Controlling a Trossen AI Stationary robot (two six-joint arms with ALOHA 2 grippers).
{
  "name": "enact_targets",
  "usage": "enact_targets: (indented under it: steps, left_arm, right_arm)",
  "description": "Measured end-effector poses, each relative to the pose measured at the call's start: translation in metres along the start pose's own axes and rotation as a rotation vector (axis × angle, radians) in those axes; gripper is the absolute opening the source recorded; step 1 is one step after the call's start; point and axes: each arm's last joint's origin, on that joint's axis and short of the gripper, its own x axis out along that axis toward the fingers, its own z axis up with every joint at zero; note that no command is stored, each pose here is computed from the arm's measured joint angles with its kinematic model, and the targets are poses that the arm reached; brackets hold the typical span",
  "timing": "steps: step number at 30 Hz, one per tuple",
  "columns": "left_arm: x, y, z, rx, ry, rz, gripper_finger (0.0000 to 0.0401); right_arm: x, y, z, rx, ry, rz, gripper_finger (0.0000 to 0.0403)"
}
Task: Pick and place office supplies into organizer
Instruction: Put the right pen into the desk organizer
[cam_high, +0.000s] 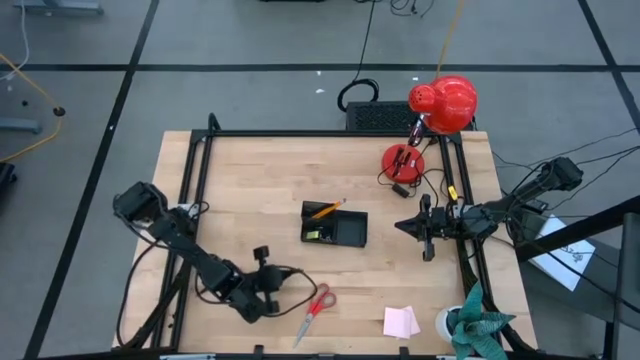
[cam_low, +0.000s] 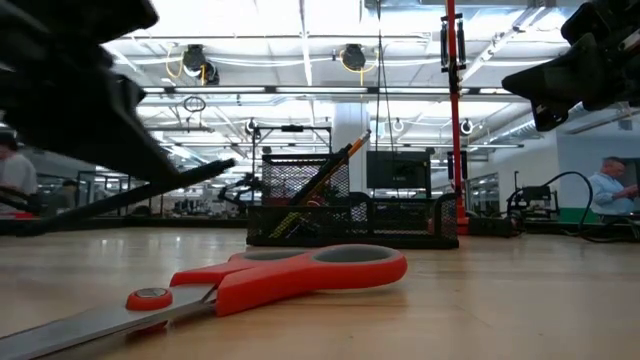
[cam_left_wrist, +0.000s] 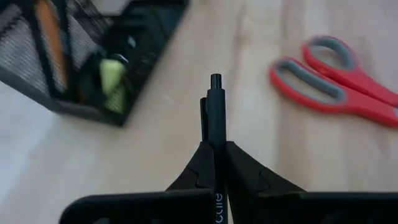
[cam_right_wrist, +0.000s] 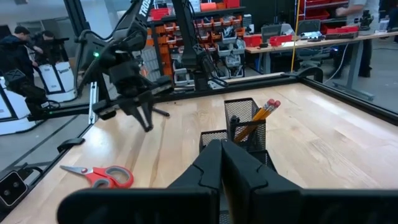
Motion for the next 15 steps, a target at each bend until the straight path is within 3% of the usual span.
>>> enact_targets:
  steps: [4,9,15]
  left_arm:
    - [0.009,0.007,0.015,0.063,-0.098,0.067,0.0016]
    - [0.028,0.029,0.055,0.174,-0.261,0.141,0.0011]
    - [0.054,0.082,0.109,0.269,-0.524,0.03,0.0011]
  right_arm:
    - [0.0,0.0,0.0,-0.001,0.001,0.0,0.0004]
    - [0.0,0.0,0.0,0.0,0.0,0.0,0.0004]
    - [0.0,0.0,0.0,0.0,0.001,0.0,0.0004]
